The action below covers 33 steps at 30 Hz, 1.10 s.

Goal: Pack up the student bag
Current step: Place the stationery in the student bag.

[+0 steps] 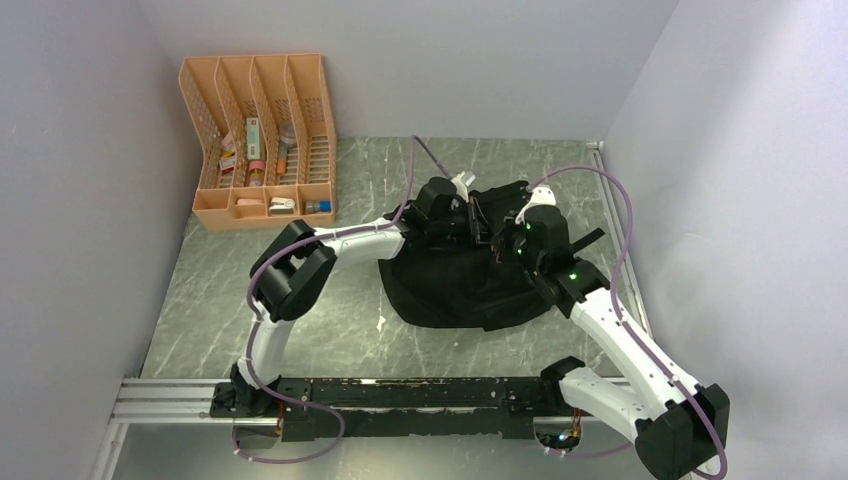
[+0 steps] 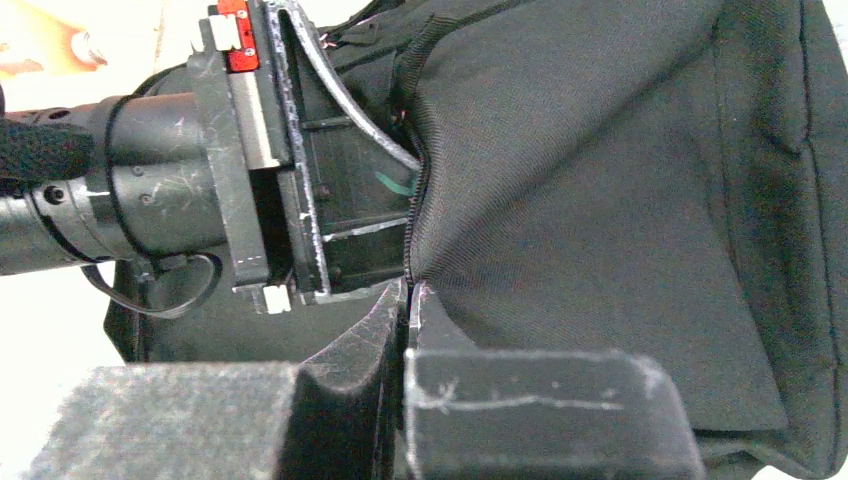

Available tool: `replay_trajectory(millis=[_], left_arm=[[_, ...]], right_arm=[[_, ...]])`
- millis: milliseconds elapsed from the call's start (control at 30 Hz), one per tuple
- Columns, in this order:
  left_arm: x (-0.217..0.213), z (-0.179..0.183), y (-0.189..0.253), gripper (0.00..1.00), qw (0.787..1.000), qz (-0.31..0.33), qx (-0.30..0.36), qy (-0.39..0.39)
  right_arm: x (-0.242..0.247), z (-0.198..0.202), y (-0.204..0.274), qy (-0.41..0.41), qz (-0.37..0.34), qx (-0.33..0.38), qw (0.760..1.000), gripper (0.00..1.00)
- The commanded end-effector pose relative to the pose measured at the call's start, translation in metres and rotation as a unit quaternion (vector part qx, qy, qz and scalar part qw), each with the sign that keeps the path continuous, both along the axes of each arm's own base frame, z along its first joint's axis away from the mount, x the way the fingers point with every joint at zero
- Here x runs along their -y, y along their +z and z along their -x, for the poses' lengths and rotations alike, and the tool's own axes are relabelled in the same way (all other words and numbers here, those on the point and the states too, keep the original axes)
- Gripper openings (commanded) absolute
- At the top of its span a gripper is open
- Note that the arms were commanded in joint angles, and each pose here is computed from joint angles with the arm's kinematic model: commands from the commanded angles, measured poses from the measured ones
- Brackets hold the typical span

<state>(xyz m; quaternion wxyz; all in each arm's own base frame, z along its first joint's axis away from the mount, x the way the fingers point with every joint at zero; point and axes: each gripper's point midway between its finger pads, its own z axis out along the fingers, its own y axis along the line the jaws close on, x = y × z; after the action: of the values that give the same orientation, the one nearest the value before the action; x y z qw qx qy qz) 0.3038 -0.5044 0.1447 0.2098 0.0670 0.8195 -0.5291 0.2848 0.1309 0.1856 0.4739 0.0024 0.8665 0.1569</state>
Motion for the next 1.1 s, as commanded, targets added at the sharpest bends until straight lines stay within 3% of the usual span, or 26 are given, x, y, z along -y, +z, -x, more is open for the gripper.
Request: replay_trajectory(millis=[0, 67, 400, 733, 1067], left_arm=[[0.023, -0.012, 0.033, 0.05, 0.997, 0.066, 0.026, 0.028], [0.03, -0.01, 0.035, 0.07, 0.996, 0.074, 0.029, 0.026], [0.04, 0.008, 0.029, 0.5, 0.998, 0.053, 0.045, 0.0], [0.018, 0.017, 0.039, 0.53, 0.996, 0.009, 0.088, -0.013], [-0.039, 0.054, 0.024, 0.59, 0.991, -0.063, 0.111, -0.044]], right_arm=[[-0.017, -0.001, 0.012, 0.028, -0.039, 0.01, 0.999, 0.0], [-0.019, -0.001, 0.012, 0.033, -0.043, 0.007, 0.998, 0.0], [-0.015, 0.002, 0.013, 0.026, -0.038, 0.009, 0.999, 0.0], [-0.012, 0.002, 0.014, 0.021, -0.034, 0.011, 0.999, 0.0], [-0.005, -0.001, 0.016, 0.008, -0.019, 0.019, 1.0, 0.0]])
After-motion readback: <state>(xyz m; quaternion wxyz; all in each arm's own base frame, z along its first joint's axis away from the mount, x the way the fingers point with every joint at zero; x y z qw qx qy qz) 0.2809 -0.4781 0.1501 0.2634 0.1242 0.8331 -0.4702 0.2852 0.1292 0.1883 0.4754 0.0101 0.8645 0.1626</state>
